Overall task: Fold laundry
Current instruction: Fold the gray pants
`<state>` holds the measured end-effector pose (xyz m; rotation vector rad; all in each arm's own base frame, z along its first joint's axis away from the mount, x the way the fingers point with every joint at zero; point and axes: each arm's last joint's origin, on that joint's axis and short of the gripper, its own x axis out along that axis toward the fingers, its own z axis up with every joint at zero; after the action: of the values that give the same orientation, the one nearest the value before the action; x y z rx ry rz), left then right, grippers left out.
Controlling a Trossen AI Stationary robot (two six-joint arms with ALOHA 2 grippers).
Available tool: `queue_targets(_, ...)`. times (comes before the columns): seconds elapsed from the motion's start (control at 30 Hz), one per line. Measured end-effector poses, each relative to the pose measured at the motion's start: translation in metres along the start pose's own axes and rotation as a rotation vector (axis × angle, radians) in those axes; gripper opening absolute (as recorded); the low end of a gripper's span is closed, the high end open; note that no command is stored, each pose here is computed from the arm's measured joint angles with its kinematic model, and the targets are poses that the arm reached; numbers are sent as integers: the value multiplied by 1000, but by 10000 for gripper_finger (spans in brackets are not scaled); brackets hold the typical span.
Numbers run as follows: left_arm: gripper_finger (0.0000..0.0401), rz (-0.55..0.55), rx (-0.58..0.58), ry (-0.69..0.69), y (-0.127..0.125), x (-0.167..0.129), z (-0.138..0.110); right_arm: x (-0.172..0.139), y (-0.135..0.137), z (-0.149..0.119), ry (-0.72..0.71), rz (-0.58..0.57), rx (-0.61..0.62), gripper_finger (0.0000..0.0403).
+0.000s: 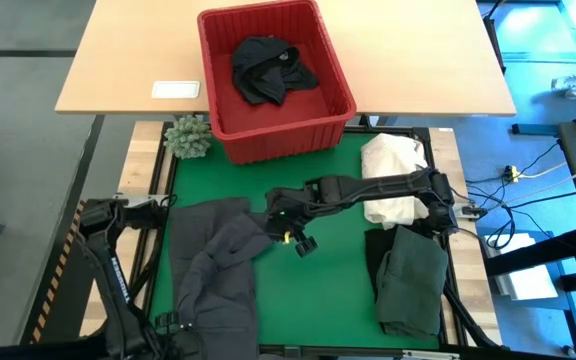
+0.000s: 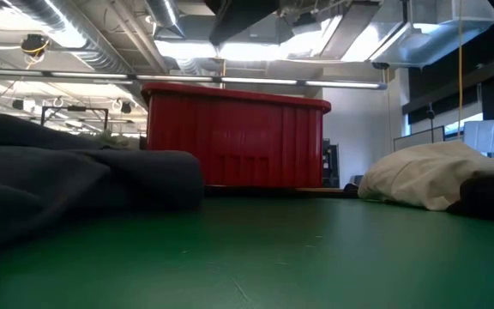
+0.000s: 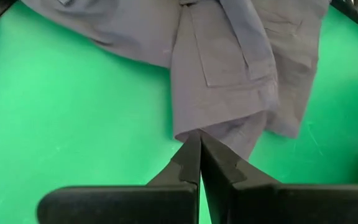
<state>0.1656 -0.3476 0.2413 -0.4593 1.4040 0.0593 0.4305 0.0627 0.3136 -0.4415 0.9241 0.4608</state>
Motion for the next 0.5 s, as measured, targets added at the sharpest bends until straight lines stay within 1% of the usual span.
queue_targets(0.13, 96, -4, -4, -44, 0, -3, -2, -9, 0, 1, -15, -9, 10, 9)
queue_targets(0.33, 97, -5, -38, -61, -1, -4, -12, -18, 1, 3, -41, -21, 14, 9)
queue_targets(0.5, 97, 11, -42, -153, 0, -5, -19, -19, 1, 6, -79, -1, 13, 9)
